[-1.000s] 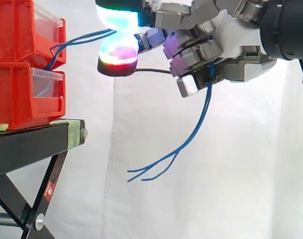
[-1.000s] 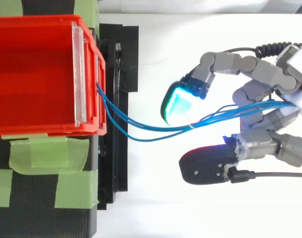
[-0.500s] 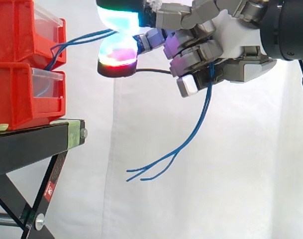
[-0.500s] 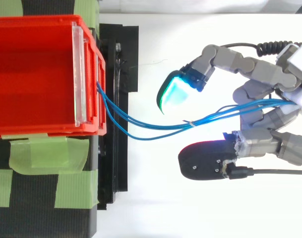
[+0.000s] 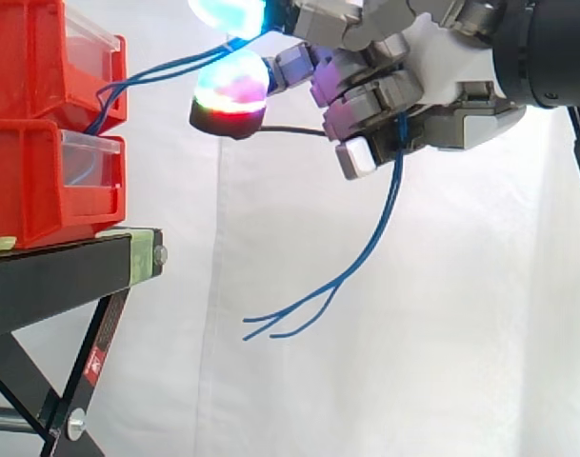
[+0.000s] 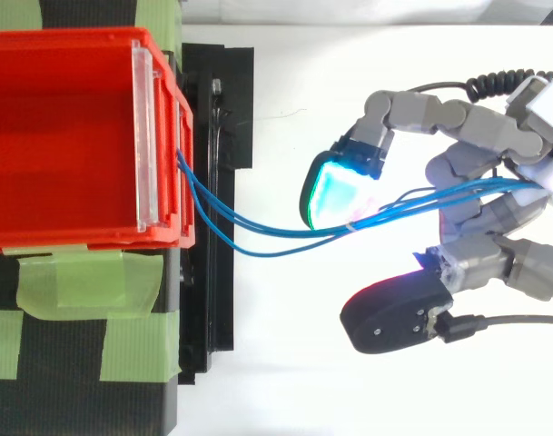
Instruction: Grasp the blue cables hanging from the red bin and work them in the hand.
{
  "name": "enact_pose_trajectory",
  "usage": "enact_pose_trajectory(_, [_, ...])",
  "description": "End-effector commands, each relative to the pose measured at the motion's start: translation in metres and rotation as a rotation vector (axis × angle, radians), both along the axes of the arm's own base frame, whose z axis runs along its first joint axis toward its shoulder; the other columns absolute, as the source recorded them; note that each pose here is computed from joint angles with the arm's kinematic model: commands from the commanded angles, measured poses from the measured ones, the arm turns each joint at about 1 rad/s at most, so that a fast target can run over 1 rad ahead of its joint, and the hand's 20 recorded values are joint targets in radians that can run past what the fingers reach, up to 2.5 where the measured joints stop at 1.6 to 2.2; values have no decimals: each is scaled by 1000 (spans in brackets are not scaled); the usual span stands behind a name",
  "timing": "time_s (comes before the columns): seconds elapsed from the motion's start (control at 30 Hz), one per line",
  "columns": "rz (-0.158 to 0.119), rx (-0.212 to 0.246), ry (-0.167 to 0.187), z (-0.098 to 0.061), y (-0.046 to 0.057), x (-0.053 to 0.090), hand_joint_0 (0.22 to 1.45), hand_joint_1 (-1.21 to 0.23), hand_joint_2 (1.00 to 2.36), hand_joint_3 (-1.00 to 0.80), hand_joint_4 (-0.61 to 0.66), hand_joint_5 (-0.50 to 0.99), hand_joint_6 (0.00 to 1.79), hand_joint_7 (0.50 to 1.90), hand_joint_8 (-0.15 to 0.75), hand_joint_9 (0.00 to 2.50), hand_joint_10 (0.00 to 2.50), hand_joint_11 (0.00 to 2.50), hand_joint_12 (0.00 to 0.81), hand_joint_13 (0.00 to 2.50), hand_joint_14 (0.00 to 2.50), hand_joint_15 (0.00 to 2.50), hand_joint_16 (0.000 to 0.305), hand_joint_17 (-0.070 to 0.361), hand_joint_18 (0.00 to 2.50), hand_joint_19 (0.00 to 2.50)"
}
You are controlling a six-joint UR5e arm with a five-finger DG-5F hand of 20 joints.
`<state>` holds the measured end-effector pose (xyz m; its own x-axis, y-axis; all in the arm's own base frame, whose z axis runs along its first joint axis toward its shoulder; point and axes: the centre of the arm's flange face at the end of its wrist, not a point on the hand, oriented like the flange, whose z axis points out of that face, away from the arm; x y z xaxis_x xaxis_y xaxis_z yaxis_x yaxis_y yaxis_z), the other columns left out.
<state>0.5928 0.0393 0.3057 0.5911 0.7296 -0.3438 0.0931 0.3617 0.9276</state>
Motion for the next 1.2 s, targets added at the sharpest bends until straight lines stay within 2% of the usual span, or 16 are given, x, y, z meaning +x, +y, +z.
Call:
enact_pose_trajectory(0.0, [-4,-20,8,5,0,3,864,-675,1000,-1000,303,284,277,1363,580,1706,2500,2500,706,2097,2500,2148,210,158,2500,766])
enact_pose_trajectory(0.17, [-18,-37,15,9,-2,5,885,-668,1001,-984,303,289,276,1364,580,1706,2500,2500,706,2097,2500,2148,210,158,2500,766])
enact_pose_trajectory(0.3, [-48,-60,32,13,-5,6,895,-663,1001,-963,304,292,270,1364,580,1706,2500,2500,706,2097,2500,2148,210,158,2500,766])
enact_pose_trajectory(0.53, [-77,-94,40,16,-5,9,932,-672,1006,-866,299,295,263,1371,580,1706,2500,2500,706,2097,2500,2148,210,158,2500,766])
enact_pose_trajectory(0.73, [-84,-112,33,19,-3,12,938,-678,1007,-845,301,292,261,1371,580,1706,2500,2500,706,2097,2500,2148,210,158,2500,766])
enact_pose_trajectory(0.9, [-86,-114,27,21,-3,13,870,-669,1000,-986,304,275,255,1379,580,1706,2500,2500,706,2097,2500,2148,210,158,2500,766])
enact_pose_trajectory(0.97, [-84,-116,31,20,-3,12,853,-668,1000,-1000,305,268,260,1374,580,1706,2500,2500,706,2097,2500,2148,210,158,2500,766])
enact_pose_trajectory(1.1, [-77,-135,62,17,-4,10,841,-673,1000,-1000,307,255,266,1372,580,1706,2500,2500,706,2097,2500,2148,210,158,2500,766])
enact_pose_trajectory(1.17, [-76,-137,64,16,-4,10,832,-677,1000,-1000,304,247,273,1366,580,1706,2500,2500,706,2097,2500,2148,210,158,2500,766])
